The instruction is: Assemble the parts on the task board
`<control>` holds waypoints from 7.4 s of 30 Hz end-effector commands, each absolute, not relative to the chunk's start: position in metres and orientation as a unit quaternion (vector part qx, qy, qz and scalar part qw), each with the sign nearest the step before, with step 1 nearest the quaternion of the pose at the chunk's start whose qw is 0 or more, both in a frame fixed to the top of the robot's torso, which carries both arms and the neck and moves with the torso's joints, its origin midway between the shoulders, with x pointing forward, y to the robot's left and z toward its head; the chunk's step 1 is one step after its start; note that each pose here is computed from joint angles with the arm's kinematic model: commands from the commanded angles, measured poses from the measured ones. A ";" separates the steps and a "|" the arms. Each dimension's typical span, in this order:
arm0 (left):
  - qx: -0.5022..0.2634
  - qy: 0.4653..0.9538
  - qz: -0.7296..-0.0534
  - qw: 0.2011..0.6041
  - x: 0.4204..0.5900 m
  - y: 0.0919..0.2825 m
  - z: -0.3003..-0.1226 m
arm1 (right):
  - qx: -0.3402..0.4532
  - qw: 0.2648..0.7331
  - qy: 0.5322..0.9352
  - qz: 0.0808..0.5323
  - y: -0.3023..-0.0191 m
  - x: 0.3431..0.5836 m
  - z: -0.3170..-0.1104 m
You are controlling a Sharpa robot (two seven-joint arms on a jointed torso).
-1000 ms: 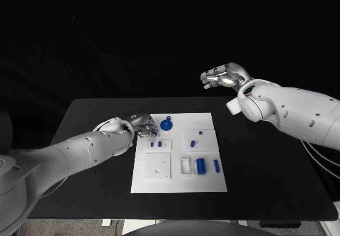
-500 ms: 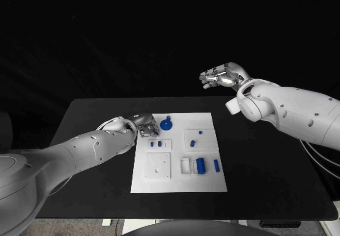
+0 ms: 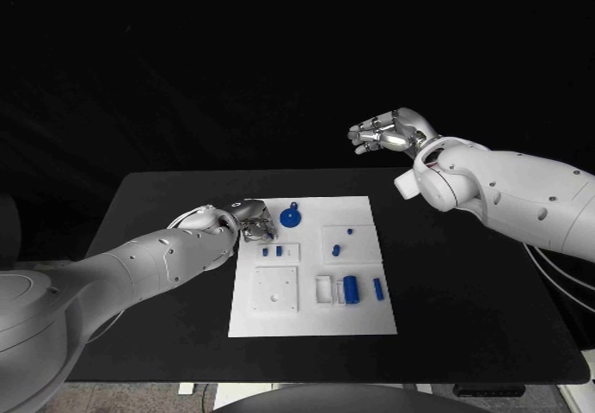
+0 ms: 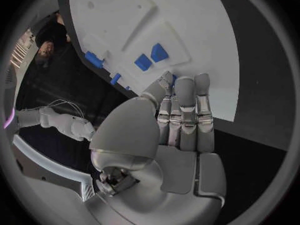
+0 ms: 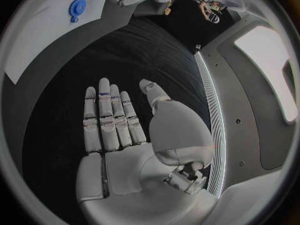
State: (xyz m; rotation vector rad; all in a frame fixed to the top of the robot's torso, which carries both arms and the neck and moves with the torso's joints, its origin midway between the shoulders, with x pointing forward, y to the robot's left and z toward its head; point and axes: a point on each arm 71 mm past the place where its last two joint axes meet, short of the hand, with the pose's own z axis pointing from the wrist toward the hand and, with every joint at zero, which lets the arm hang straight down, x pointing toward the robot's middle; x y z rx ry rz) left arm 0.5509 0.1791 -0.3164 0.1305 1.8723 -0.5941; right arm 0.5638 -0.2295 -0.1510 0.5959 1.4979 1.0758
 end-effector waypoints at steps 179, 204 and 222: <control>0.009 0.800 -0.272 0.535 0.546 0.181 -0.319 | 0.247 0.563 0.639 0.463 -0.229 0.564 -0.151; -0.007 0.787 -0.290 0.545 0.546 0.180 -0.316 | 0.246 0.562 0.639 0.464 -0.228 0.564 -0.152; -0.012 0.810 -0.273 0.519 0.546 0.176 -0.321 | 0.246 0.561 0.640 0.464 -0.228 0.564 -0.152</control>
